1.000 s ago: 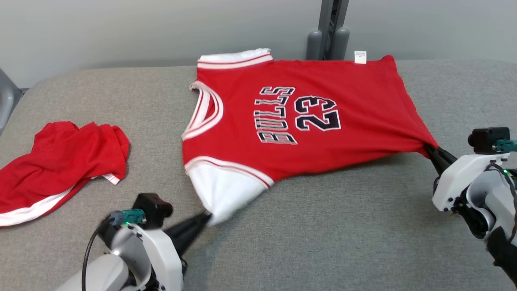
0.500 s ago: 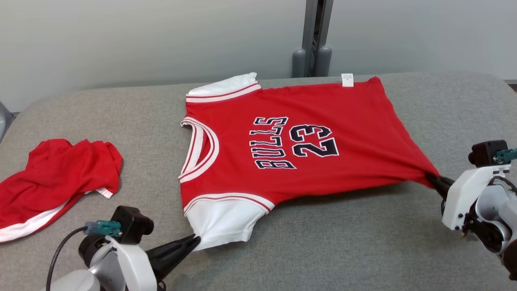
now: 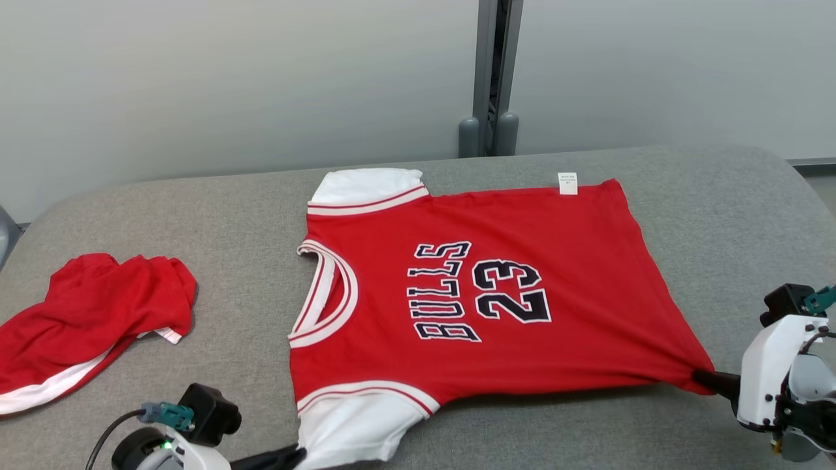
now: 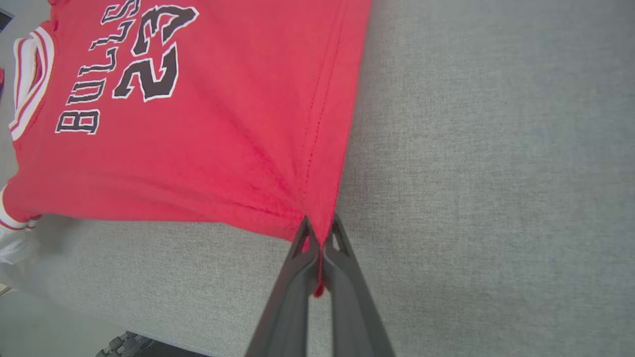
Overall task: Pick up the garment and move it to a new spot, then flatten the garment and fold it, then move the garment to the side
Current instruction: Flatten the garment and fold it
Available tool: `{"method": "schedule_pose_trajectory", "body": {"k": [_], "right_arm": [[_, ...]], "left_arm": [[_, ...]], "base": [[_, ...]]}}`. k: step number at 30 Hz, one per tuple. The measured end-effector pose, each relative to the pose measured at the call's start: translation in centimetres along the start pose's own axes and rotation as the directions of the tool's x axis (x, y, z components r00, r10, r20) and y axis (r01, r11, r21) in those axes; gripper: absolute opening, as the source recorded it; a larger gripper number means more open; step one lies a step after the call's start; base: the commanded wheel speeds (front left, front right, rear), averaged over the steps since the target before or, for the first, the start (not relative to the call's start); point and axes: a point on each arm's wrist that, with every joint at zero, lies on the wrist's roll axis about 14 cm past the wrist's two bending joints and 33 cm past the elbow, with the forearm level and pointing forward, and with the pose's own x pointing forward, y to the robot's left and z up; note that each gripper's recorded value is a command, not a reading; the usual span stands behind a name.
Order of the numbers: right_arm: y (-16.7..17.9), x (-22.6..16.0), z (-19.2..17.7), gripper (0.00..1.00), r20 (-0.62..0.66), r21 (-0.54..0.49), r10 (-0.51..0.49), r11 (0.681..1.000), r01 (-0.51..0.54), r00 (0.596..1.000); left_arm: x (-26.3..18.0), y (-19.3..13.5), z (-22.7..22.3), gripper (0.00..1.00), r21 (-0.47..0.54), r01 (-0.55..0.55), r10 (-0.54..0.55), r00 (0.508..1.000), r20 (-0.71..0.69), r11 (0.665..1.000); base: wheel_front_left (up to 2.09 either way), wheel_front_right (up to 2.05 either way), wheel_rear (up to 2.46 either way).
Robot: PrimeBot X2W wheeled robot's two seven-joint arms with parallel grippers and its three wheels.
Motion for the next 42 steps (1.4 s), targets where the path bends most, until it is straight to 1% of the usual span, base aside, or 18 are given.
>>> {"method": "schedule_pose_trajectory", "body": {"k": [4, 11, 15, 20, 28, 34, 39, 42], "right_arm": [[-0.1, -0.8, -0.9, 0.00, -0.029, 0.024, 0.011, 1.000, -0.010, 1.000], [-0.6, -1.9, -2.8, 0.00, -0.081, 0.054, 0.023, 0.998, -0.018, 0.996], [-0.4, -2.4, -4.3, 0.00, -0.114, 0.097, 0.048, 0.995, -0.037, 0.992], [-1.0, -3.5, -5.5, 0.00, -0.141, 0.111, 0.050, 0.993, -0.035, 0.989], [-1.1, -4.2, -7.4, 0.00, -0.192, 0.131, 0.072, 0.990, -0.047, 0.979], [-0.9, -4.2, -6.5, 0.00, -0.149, 0.132, 0.080, 0.989, -0.060, 0.986], [-0.8, -4.0, -5.1, 0.00, -0.100, 0.136, 0.081, 0.988, -0.067, 0.992], [-0.7, -3.7, -3.4, 0.00, -0.043, 0.129, 0.079, 0.989, -0.072, 0.996]], "left_arm": [[-0.4, -1.0, -0.8, 0.00, -0.061, 0.017, -0.018, 1.000, -0.021, 0.998], [-1.5, -2.4, -1.7, 0.00, -0.076, 0.041, -0.047, 0.997, -0.067, 0.996], [-2.1, -3.5, -2.8, 0.00, -0.109, 0.066, -0.077, 0.992, -0.103, 0.992], [-2.8, -4.6, -3.6, 0.00, -0.125, 0.090, -0.107, 0.984, -0.139, 0.988], [-3.3, -5.7, -4.2, 0.00, -0.148, 0.123, -0.147, 0.974, -0.170, 0.981], [-3.1, -6.0, -3.3, 0.00, -0.178, 0.137, -0.163, 0.977, -0.138, 0.974], [-2.9, -5.8, -1.0, 0.00, -0.205, 0.153, -0.167, 0.985, -0.051, 0.967], [-2.7, -5.4, 1.0, 0.00, -0.216, 0.163, -0.162, 0.987, 0.025, 0.963]], "base": [[0.00, 0.00, 0.00], [0.00, 0.00, 0.00], [0.00, 0.00, 0.00], [0.00, 0.00, 0.00], [0.00, 0.00, 0.00], [0.00, 0.00, 0.00], [0.00, 0.00, 0.00], [0.00, 0.00, 0.00]]}}
